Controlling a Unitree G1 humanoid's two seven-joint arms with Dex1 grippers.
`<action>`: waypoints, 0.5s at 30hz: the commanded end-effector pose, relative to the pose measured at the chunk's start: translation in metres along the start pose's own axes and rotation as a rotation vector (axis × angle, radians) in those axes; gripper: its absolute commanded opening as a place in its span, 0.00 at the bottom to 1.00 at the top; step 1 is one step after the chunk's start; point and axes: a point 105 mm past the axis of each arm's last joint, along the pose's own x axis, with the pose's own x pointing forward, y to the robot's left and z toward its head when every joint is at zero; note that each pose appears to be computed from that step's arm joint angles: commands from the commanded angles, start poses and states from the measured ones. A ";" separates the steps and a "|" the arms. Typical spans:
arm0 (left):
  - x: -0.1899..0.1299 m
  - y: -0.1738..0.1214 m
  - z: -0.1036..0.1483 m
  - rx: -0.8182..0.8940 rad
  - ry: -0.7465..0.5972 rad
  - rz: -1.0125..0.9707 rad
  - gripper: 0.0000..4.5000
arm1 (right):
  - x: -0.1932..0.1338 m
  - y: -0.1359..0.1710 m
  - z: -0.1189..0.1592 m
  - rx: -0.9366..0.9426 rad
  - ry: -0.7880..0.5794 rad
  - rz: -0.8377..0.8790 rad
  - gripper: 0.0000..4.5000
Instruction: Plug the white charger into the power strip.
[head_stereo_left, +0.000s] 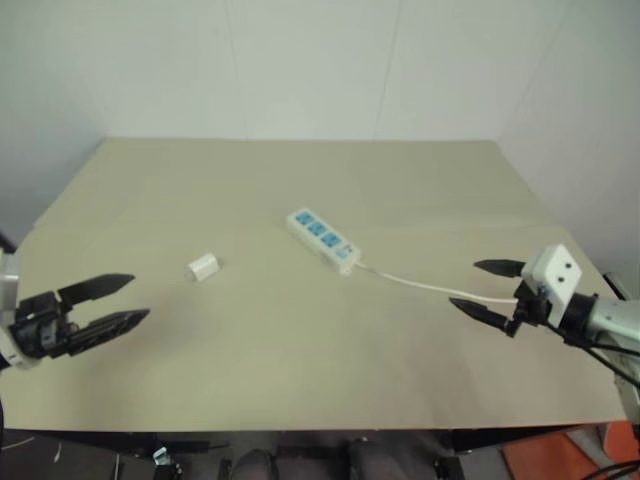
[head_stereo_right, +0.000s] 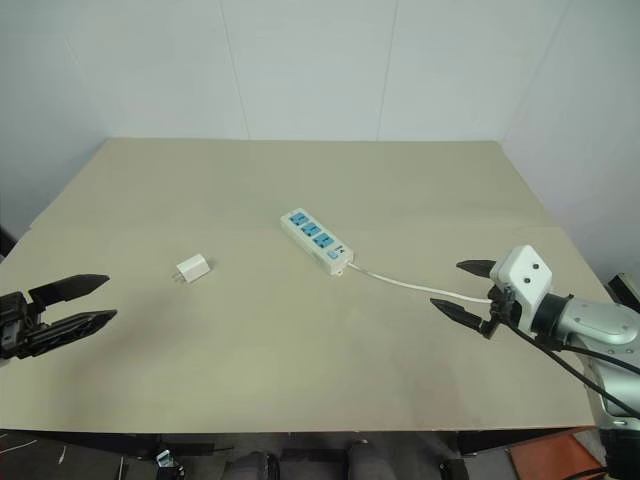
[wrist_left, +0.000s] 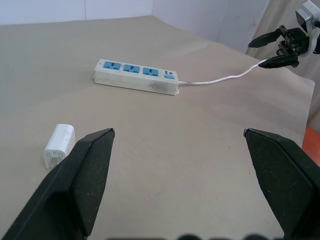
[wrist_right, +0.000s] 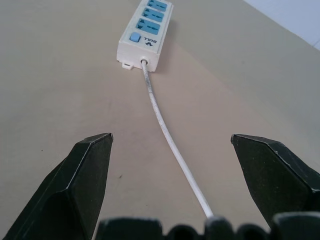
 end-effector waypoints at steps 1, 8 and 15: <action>-0.004 -0.001 0.013 0.057 -0.019 0.008 1.00 | -0.001 -0.003 0.007 -0.036 -0.024 -0.013 0.99; -0.003 -0.001 0.013 0.056 -0.022 0.012 1.00 | -0.001 -0.002 0.008 -0.026 -0.032 -0.007 0.99; -0.003 -0.001 0.013 0.059 -0.024 0.013 1.00 | -0.003 -0.001 0.014 0.016 -0.087 0.017 0.99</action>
